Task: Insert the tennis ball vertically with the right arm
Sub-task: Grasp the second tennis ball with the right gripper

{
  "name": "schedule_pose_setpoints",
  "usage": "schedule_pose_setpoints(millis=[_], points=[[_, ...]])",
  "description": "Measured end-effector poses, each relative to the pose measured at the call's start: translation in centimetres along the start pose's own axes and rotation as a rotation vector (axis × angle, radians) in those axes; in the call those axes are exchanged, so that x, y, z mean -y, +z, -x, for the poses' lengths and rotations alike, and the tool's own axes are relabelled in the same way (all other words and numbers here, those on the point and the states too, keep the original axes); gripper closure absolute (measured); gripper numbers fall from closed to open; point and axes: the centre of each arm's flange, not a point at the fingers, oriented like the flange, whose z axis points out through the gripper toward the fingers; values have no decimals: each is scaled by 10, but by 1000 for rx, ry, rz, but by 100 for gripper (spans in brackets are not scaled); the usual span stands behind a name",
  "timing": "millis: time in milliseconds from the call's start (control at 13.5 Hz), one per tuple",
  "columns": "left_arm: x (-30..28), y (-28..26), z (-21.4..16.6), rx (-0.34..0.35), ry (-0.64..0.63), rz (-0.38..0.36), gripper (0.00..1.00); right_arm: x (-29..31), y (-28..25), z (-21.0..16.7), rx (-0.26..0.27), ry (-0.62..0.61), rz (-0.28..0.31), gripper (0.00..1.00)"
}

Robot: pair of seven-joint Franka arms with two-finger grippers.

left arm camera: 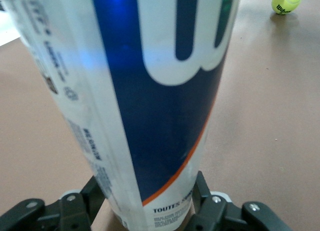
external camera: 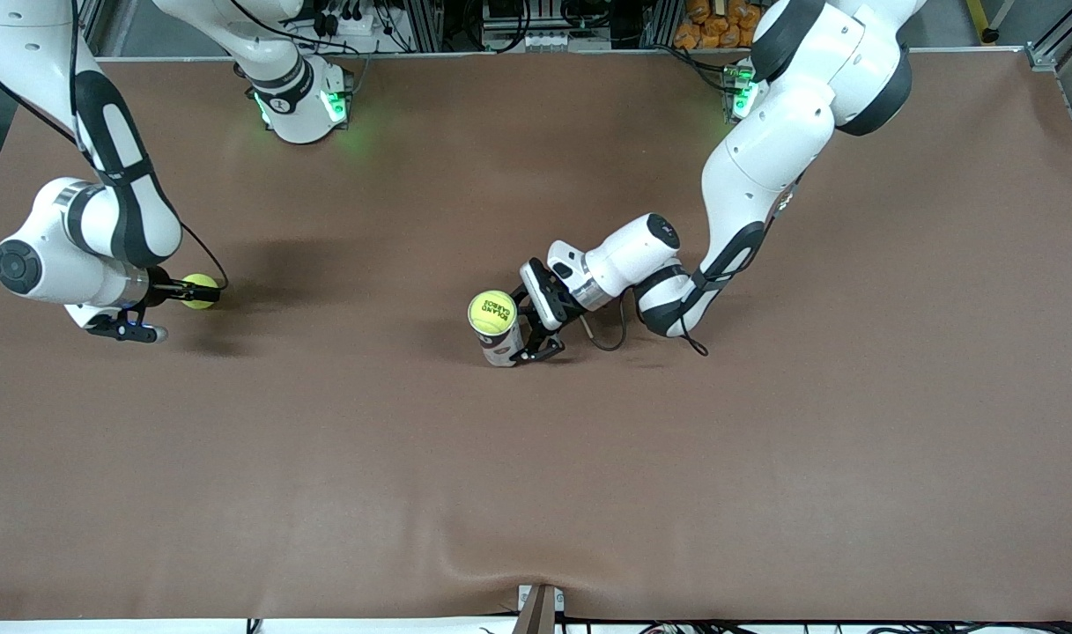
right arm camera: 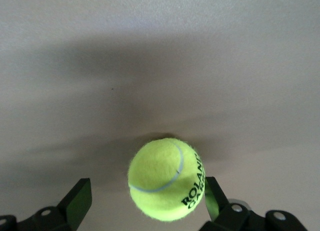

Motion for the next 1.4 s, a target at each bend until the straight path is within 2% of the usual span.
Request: schedule_pose_setpoints(millis=[222, 296, 443, 517, 887, 1034, 1256, 1404], points=[[0, 0, 0, 0, 0, 0, 26, -6, 8, 5, -9, -3, 6, 0], [0, 0, 0, 0, 0, 0, 26, -11, 8, 5, -11, -12, 9, 7], [0, 0, 0, 0, 0, 0, 26, -22, 7, 7, -12, -32, 10, 30], [0, 0, 0, 0, 0, 0, 26, -25, 6, 7, -14, -35, 10, 38], [0, 0, 0, 0, 0, 0, 26, -25, 0, 3, -23, -43, 12, 39], [0, 0, 0, 0, 0, 0, 26, -22, -22, -7, -13, -46, 5, 39], [0, 0, 0, 0, 0, 0, 26, 3, -83, -27, -3, -3, -62, 39], [0, 0, 0, 0, 0, 0, 26, 42, -121, -37, -11, 72, -94, 39]])
